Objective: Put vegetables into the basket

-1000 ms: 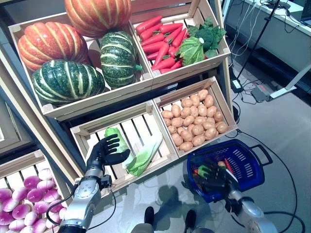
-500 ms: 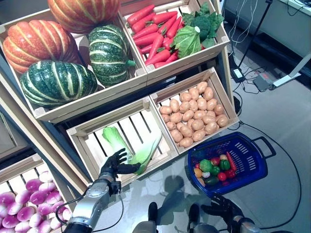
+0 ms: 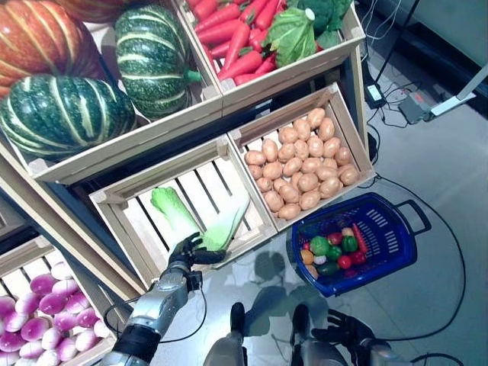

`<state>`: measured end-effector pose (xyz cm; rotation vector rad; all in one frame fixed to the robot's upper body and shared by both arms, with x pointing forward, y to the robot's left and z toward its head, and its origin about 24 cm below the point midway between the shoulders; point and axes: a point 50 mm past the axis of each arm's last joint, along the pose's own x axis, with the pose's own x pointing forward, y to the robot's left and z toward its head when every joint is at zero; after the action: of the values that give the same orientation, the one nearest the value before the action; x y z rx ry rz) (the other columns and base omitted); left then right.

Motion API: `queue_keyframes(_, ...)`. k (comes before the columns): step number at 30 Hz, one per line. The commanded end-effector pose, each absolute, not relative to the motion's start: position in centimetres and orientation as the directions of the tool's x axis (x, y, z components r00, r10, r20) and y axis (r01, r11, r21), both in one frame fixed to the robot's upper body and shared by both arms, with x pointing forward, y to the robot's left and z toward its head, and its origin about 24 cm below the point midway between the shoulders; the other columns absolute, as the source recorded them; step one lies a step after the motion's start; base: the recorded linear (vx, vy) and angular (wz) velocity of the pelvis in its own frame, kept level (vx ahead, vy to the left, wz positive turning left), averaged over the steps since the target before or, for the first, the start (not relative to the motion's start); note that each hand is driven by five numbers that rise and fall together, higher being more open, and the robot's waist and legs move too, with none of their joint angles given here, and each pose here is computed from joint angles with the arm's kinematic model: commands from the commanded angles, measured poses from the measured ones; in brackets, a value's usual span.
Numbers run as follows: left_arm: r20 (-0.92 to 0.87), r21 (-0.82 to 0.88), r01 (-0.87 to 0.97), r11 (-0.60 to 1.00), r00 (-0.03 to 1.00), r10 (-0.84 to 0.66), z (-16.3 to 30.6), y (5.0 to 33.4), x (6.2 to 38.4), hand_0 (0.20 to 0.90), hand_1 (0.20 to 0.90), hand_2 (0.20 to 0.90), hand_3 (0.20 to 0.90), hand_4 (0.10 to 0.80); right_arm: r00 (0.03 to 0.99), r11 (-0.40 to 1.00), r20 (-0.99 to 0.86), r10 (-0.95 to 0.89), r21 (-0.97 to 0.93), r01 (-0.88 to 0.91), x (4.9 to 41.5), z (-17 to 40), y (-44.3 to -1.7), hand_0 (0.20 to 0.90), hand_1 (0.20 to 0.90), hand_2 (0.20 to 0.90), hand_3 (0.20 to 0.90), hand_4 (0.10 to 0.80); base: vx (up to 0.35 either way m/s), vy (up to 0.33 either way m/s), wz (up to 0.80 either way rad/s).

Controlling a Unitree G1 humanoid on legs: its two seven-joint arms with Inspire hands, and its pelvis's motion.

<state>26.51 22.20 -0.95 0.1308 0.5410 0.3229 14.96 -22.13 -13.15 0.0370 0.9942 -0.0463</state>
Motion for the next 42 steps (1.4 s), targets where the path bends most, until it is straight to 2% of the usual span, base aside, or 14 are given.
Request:
queue_keyframes(1, -0.135, 0.310, -0.438, 0.844, 0.858, 0.495, 4.9, 24.0, 30.3, 0.900, 0.900, 0.900, 0.900, 0.800, 0.599, 1.000, -0.800, -0.015, -0.004, 0.019, 16.5, -12.6, -21.1, 0.900, 0.900, 0.900, 0.900, 0.800, -0.071, -0.072, -0.03)
queue_keyframes(12, 0.203, 0.410, -0.631, 0.659, 0.767, 0.608, 9.2, 24.4, 32.4, 0.900, 0.900, 0.900, 0.900, 0.800, 0.653, 1.000, -0.757, 0.000, 0.018, 0.021, 18.3, -11.8, -21.2, 0.900, 0.900, 0.900, 0.900, 0.800, -0.078, -0.037, -0.03)
queue_keyframes(19, 0.363, 0.449, -0.698, 0.559, 0.713, 0.599, 11.7, 24.9, 33.4, 0.900, 0.900, 0.900, 0.900, 0.800, 0.689, 1.000, -0.725, -0.004, 0.016, 0.022, 19.8, -11.0, -21.6, 0.900, 0.900, 0.900, 0.900, 0.800, -0.075, 0.002, -0.03)
queue_keyframes(24, 0.476, 0.539, -0.703, 0.463, 0.708, 0.521, 13.3, 24.7, 34.3, 0.900, 0.900, 0.900, 0.900, 0.800, 0.706, 1.000, -0.708, 0.003, 0.010, 0.006, 20.7, -10.5, -21.7, 0.900, 0.900, 0.900, 0.900, 0.800, -0.038, 0.012, -0.02)
queue_keyframes(29, 0.529, 0.613, -0.702, 0.362, 0.705, 0.473, 14.0, 24.6, 34.9, 0.900, 0.900, 0.900, 0.900, 0.800, 0.714, 1.000, -0.700, 0.002, -0.003, -0.007, 21.4, -10.1, -21.7, 0.900, 0.900, 0.900, 0.900, 0.800, -0.003, 0.003, -0.01)
queue_keyframes(33, 0.561, 0.610, -0.730, 0.309, 0.673, 0.481, 14.0, 24.9, 34.8, 0.900, 0.900, 0.900, 0.900, 0.800, 0.718, 1.000, -0.696, 0.008, -0.010, -0.020, 21.5, -10.0, -21.8, 0.900, 0.900, 0.900, 0.900, 0.800, -0.002, 0.004, -0.01)
queue_keyframes(42, 0.626, 0.549, -0.758, 0.352, 0.652, 0.429, 15.0, 23.5, 35.0, 0.900, 0.900, 0.900, 0.900, 0.800, 0.729, 1.000, -0.684, 0.003, -0.012, -0.015, 22.3, -9.6, -21.4, 0.900, 0.900, 0.900, 0.900, 0.800, 0.000, 0.000, 0.00)
